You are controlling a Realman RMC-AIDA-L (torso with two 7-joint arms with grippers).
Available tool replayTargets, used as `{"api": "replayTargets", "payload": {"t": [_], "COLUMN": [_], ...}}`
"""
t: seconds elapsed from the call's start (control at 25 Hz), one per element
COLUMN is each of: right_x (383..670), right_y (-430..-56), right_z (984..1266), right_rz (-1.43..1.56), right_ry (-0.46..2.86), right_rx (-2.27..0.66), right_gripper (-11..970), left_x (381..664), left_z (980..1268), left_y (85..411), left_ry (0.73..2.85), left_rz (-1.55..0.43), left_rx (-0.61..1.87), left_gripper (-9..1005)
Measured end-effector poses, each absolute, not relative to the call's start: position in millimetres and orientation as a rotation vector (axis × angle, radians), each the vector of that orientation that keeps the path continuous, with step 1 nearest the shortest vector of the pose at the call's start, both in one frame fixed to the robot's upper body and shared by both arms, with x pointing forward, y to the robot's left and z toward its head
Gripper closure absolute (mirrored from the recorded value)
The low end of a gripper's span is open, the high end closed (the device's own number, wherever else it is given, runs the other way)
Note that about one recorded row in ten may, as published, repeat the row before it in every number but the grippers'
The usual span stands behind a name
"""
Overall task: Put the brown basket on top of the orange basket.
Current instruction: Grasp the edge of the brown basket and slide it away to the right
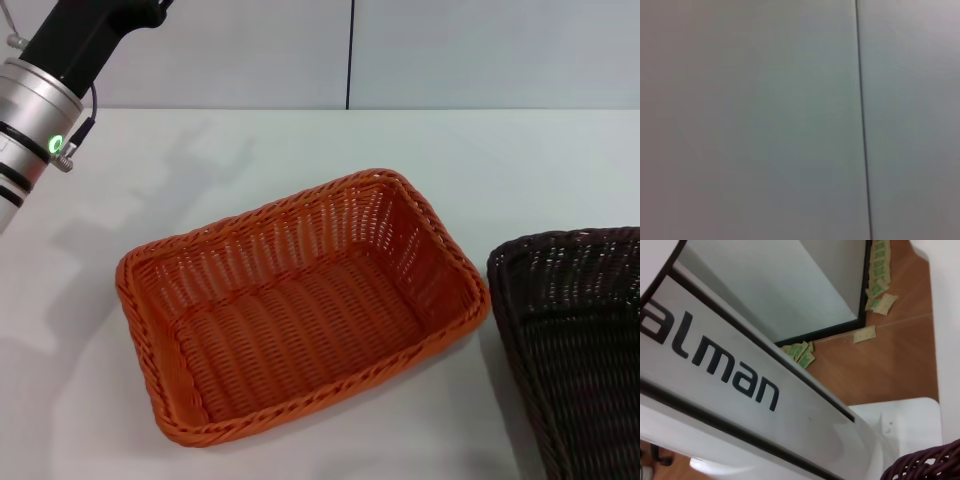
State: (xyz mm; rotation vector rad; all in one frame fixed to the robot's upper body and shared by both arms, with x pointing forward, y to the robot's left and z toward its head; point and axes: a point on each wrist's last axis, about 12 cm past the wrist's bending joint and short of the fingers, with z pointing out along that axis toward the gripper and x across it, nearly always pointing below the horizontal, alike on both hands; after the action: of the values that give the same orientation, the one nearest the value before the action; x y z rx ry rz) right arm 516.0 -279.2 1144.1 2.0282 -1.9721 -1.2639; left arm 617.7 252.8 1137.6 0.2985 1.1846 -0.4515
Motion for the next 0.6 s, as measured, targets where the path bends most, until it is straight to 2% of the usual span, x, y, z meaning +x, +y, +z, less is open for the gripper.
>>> {"api": "replayTargets", "payload": {"t": [0.4, 0.6], "right_x": [538.6, 556.8], "right_y": [-296.7, -318.5], "right_z": [1174.8, 1206.9], "right_rz": [-1.274, -1.155], "right_ry": [-2.131, -2.439], "right_rx": [2.127, 2.229], "right_gripper": [337, 337], "left_x": [620.8, 621.0], "left_z": [1135.4, 1135.6], "left_y": [251.0, 253.4], "left_ry": [1.196, 1.197], "left_rz": [-0.418, -0.413], "left_rx": [0.306, 0.298], "left_gripper": [211, 211]}}
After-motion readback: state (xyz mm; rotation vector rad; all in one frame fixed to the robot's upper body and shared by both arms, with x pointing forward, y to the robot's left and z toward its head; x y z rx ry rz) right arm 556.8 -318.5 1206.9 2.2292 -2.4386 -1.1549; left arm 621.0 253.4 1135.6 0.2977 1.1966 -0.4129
